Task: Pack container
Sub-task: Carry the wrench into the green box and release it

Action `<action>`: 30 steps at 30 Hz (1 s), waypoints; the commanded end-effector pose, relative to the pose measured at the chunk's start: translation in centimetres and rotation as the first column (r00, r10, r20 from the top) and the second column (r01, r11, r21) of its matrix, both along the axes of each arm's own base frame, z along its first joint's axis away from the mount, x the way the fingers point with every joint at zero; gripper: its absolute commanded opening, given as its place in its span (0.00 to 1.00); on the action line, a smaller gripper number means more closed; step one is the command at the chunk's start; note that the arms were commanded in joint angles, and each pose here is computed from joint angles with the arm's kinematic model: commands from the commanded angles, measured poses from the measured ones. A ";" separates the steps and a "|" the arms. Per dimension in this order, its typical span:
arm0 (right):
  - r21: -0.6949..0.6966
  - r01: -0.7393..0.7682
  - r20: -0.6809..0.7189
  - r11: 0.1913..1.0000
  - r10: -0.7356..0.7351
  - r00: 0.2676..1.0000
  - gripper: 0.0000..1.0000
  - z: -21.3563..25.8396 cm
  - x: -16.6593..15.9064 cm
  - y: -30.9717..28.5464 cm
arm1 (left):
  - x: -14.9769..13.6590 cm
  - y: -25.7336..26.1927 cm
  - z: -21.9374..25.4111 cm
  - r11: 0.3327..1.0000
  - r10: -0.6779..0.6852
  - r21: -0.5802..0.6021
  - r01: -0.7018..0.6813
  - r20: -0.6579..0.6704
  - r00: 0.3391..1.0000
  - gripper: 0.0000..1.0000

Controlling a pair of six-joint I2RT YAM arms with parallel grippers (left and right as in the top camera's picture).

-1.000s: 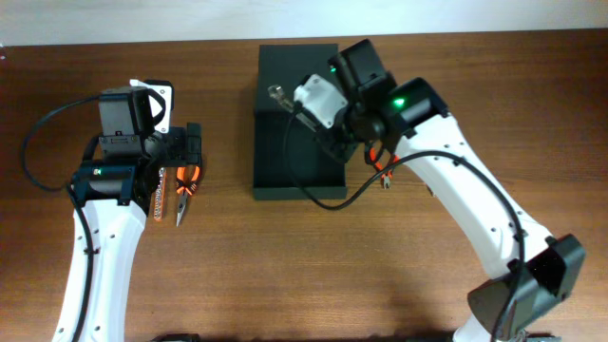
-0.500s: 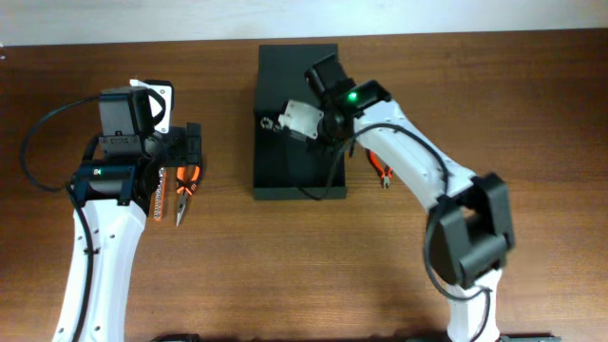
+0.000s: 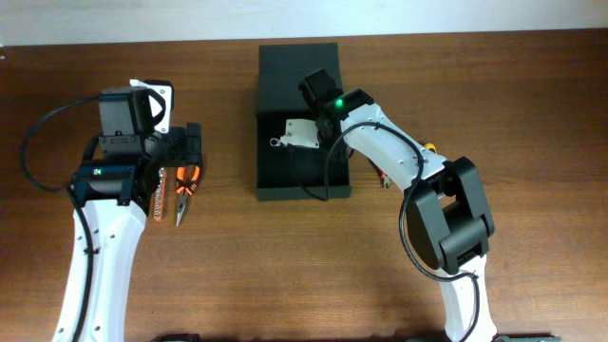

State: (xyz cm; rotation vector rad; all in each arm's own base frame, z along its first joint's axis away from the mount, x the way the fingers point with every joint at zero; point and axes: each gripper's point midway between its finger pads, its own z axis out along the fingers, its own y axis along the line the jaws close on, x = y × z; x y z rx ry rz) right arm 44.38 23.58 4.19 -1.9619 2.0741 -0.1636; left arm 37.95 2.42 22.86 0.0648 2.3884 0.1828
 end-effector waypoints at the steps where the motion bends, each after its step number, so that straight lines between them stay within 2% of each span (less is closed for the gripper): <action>1: -0.021 -0.034 0.069 0.999 0.036 0.997 0.04 0.9 1.6 -0.1 | 0.3 -0.2 0.5 1.000 -0.014 0.002 0.014 0.010 1.000 0.99; 5: -0.004 -0.049 0.107 0.999 0.049 0.993 0.04 1.3 2.3 0.5 | 0.3 -0.2 0.5 1.000 -0.014 0.002 0.014 0.010 1.000 0.99; 15: 0.026 -0.070 0.099 0.997 0.067 0.993 0.05 0.2 2.5 1.4 | 0.3 -0.2 0.5 1.000 -0.014 0.002 0.014 0.010 1.000 0.99; 16: 0.023 -0.071 0.097 0.997 0.068 0.993 0.09 0.1 2.4 1.5 | 0.3 -0.2 0.5 1.000 -0.014 0.002 0.014 0.010 1.000 0.99; 17: 0.024 -0.062 0.097 0.998 0.060 0.993 0.21 0.1 2.4 1.6 | 0.3 -0.2 0.5 1.000 -0.014 0.002 0.014 0.010 1.000 0.99; 19: 0.028 -0.012 0.115 1.000 0.009 0.993 0.54 0.4 2.6 1.8 | 0.3 -0.2 0.5 1.000 -0.014 0.002 0.014 0.010 1.000 0.99; 25: -0.006 0.107 0.191 0.994 -0.104 0.976 0.59 2.5 3.2 1.6 | 0.3 -0.2 0.5 1.000 -0.014 0.001 0.014 0.010 1.000 0.99; 30: 0.013 0.216 0.223 0.976 -0.214 0.951 0.58 6.4 2.7 1.4 | 0.3 -0.2 0.5 1.000 -0.014 0.001 0.014 0.010 1.000 0.99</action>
